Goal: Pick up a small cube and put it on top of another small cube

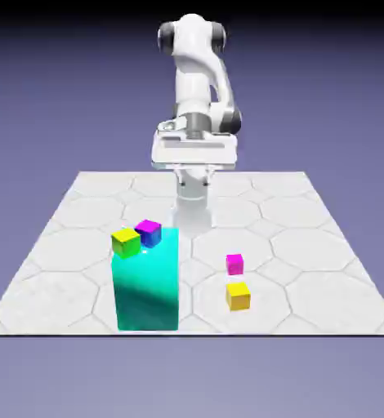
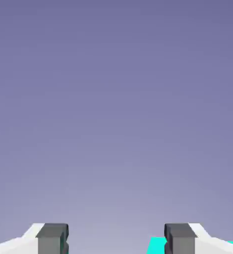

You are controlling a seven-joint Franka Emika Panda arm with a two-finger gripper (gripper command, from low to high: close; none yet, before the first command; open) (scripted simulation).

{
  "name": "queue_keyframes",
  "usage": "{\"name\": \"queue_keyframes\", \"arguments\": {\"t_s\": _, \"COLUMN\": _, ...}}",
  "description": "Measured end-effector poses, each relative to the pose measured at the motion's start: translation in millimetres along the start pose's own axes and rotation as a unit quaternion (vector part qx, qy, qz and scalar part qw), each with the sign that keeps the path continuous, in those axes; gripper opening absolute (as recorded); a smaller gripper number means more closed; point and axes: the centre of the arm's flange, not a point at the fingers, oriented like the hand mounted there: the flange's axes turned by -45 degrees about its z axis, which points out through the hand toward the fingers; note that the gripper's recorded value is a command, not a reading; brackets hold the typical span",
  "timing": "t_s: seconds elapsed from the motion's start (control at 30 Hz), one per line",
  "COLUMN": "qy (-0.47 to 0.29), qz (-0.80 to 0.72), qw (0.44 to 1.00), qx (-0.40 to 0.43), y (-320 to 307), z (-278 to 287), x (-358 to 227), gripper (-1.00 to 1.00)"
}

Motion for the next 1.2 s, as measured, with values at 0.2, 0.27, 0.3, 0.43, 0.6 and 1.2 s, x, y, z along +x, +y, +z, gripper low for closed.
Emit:
{"name": "queue_keyframes", "arguments": {"t_s": 0.2, "qy": 0.014, "qz": 0.144, "qw": 0.989, "qx": 0.01, "y": 2, "z": 22, "x": 16, "gripper": 0.0}}
{"name": "queue_keyframes", "arguments": {"t_s": 0.27, "qy": 0.017, "qz": 0.192, "qw": 0.981, "qx": 0.011, "y": 3, "z": 30, "x": 20, "gripper": 0.0}}
{"name": "queue_keyframes", "arguments": {"t_s": 0.3, "qy": 0.019, "qz": 0.216, "qw": 0.976, "qx": 0.012, "y": 4, "z": 34, "x": 21, "gripper": 0.0}}
{"name": "queue_keyframes", "arguments": {"t_s": 0.43, "qy": 0.025, "qz": 0.312, "qw": 0.95, "qx": 0.012, "y": 5, "z": 52, "x": 24, "gripper": 0.0}}
{"name": "queue_keyframes", "arguments": {"t_s": 0.6, "qy": 0.028, "qz": 0.429, "qw": 0.903, "qx": 0.006, "y": 6, "z": 75, "x": 22, "gripper": 0.0}}
{"name": "queue_keyframes", "arguments": {"t_s": 1.2, "qy": 0.013, "qz": 0.788, "qw": 0.61, "qx": -0.082, "y": -12, "z": 156, "x": -42, "gripper": 0.0}}
